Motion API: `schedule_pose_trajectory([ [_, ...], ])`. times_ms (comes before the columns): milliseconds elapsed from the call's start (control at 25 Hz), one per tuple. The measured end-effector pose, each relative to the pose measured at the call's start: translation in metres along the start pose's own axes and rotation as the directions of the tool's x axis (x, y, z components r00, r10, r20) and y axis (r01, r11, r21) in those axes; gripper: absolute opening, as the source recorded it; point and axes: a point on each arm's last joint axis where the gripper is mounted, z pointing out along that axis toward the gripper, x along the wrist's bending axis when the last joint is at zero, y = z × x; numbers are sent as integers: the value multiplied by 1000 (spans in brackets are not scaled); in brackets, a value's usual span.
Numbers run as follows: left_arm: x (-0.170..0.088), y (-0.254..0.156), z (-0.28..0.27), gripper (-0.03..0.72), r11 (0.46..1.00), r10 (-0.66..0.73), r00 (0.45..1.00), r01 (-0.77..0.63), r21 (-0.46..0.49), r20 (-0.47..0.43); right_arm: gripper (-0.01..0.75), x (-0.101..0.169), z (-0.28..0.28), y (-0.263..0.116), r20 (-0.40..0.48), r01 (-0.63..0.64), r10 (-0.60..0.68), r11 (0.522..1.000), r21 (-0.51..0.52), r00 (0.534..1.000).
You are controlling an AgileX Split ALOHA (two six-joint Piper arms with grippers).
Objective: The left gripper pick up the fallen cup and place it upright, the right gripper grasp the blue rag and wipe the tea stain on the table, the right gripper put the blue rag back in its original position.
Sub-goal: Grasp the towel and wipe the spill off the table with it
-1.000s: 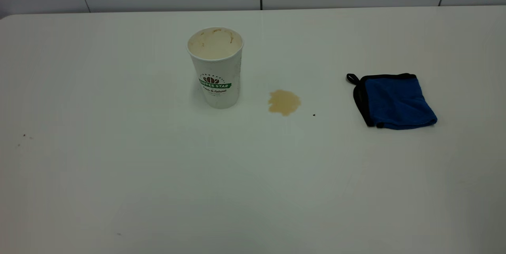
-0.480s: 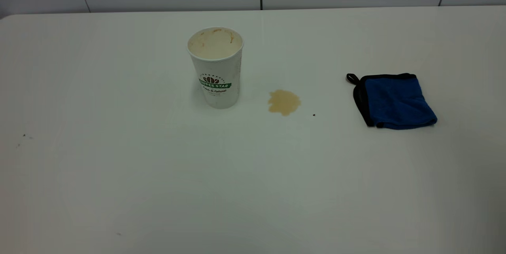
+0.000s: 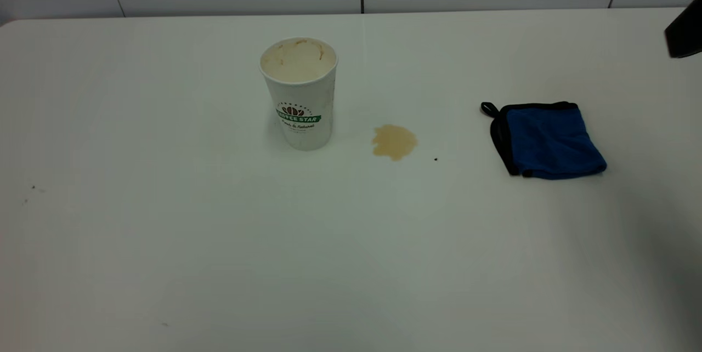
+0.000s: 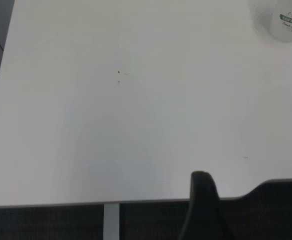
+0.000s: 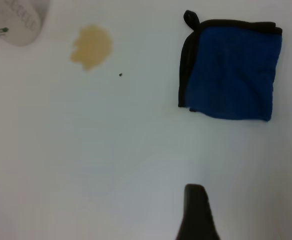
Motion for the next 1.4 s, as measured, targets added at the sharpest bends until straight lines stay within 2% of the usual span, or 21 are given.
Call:
schedule_pose_trajectory([
  [360, 0, 0, 0, 541, 1000, 0, 1000, 0, 0, 0, 590, -33, 137, 28, 61, 24, -33, 989, 143, 998],
  [560, 0, 0, 0, 541, 1000, 0, 1000, 0, 0, 0, 590, -46, 197, 35, 65, 27, -39, 986, 167, 997],
  [840, 0, 0, 0, 541, 1000, 0, 1000, 0, 0, 0, 590, -55, 254, 41, 41, 55, -63, 981, 185, 997],
  [1040, 0, 0, 0, 541, 1000, -1, 1000, 1, 0, 0, 579, -54, 270, 35, 15, 62, -67, 975, 215, 998],
  [1120, 0, 0, 0, 541, 1000, -1, 1000, 1, 0, 0, 542, -51, 273, 35, 13, 72, -77, 974, 215, 997],
  [1200, 0, 0, 0, 541, 1000, -1, 1000, 1, 0, 0, 468, -44, 277, 33, 17, 89, -94, 975, 206, 995],
  [1400, 0, 0, 0, 541, 1000, -1, 1000, 1, 0, 0, 111, -17, 290, 36, -1, 180, -183, 969, 172, 983],
])
